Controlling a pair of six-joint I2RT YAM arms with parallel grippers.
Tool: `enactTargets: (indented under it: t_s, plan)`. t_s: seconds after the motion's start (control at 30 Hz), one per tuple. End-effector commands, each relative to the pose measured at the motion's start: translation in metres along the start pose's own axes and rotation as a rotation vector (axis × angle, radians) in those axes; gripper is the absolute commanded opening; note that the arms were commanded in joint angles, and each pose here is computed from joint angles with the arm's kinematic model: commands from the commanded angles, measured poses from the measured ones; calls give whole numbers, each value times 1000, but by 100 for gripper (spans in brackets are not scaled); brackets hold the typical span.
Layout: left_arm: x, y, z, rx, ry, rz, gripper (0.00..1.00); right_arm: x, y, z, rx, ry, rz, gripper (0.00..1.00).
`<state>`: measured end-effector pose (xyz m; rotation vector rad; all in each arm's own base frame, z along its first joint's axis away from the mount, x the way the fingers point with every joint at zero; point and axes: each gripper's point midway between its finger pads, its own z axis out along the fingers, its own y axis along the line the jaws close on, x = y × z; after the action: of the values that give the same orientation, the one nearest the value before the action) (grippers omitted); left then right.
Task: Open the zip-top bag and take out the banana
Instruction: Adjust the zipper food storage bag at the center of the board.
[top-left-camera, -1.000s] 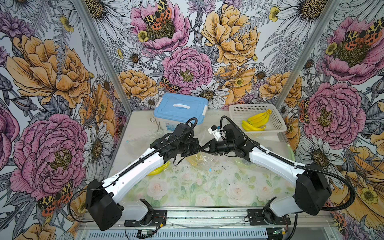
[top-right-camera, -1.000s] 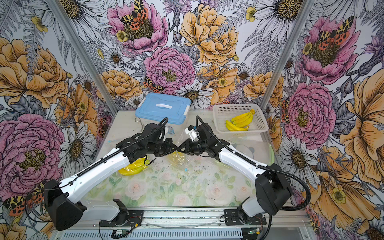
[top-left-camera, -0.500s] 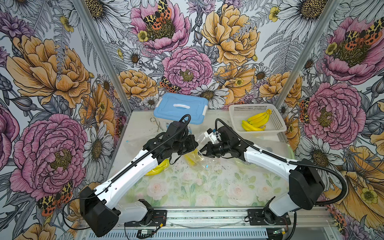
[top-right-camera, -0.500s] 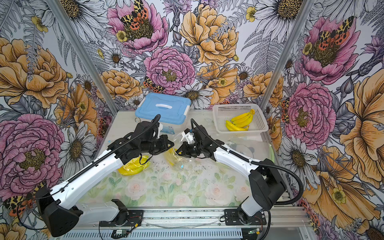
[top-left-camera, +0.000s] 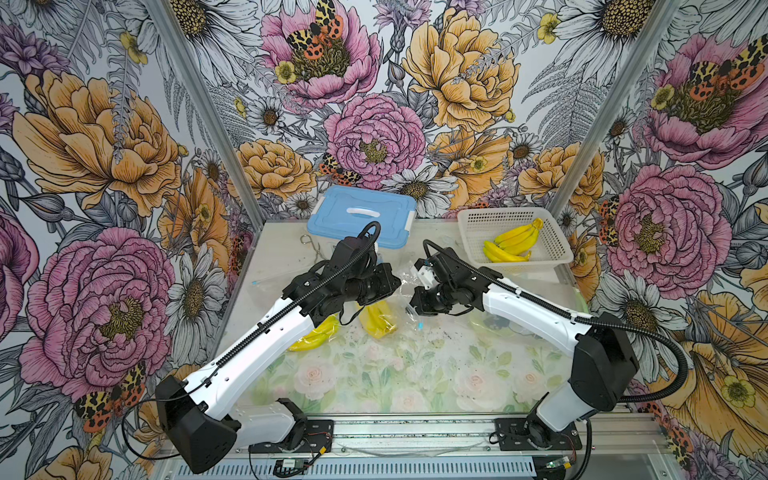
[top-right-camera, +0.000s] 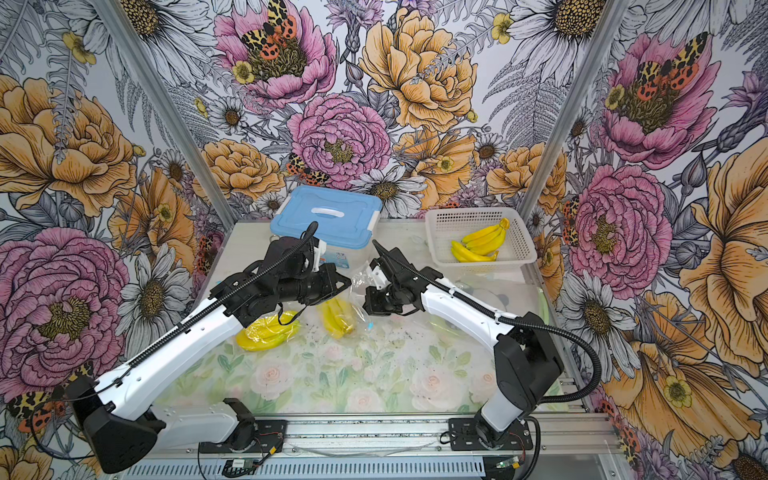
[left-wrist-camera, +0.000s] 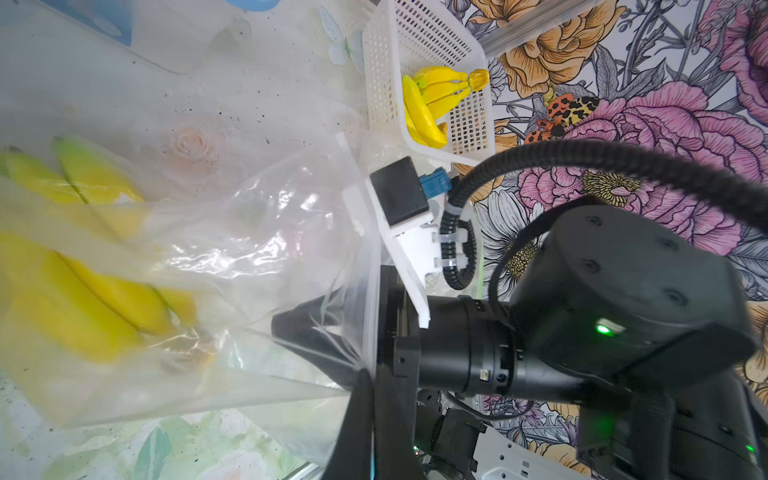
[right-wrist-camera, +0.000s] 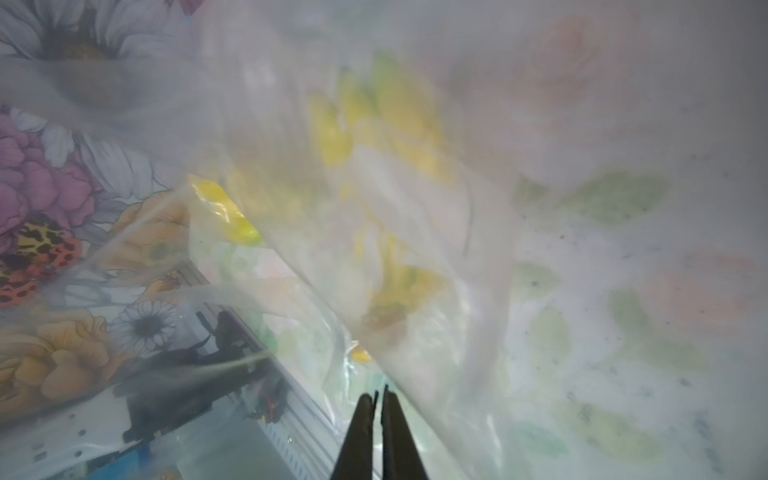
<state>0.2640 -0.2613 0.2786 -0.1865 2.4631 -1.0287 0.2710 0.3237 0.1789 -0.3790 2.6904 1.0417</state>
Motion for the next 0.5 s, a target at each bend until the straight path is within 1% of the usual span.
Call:
enactTargets:
  t_s: [0.0, 0.13, 0.2, 0.33, 0.47]
  plan:
    - [-11, -27, -7, 75, -46, 10, 0, -8, 28, 4, -68, -1, -40, 11]
    - [-8, -26, -1, 83, -48, -3, 0, -6, 34, 27, -113, 10, -27, 11]
    - [-7, -24, 0, 91, -60, -17, 0, -3, 30, 40, -113, 22, -20, 11]
    - [-10, -14, -5, 84, -96, -37, 0, 14, 4, 70, -64, 86, 25, 11]
    - [-11, -7, -13, 83, -119, -47, 0, 41, -26, 90, -9, 165, 68, 11]
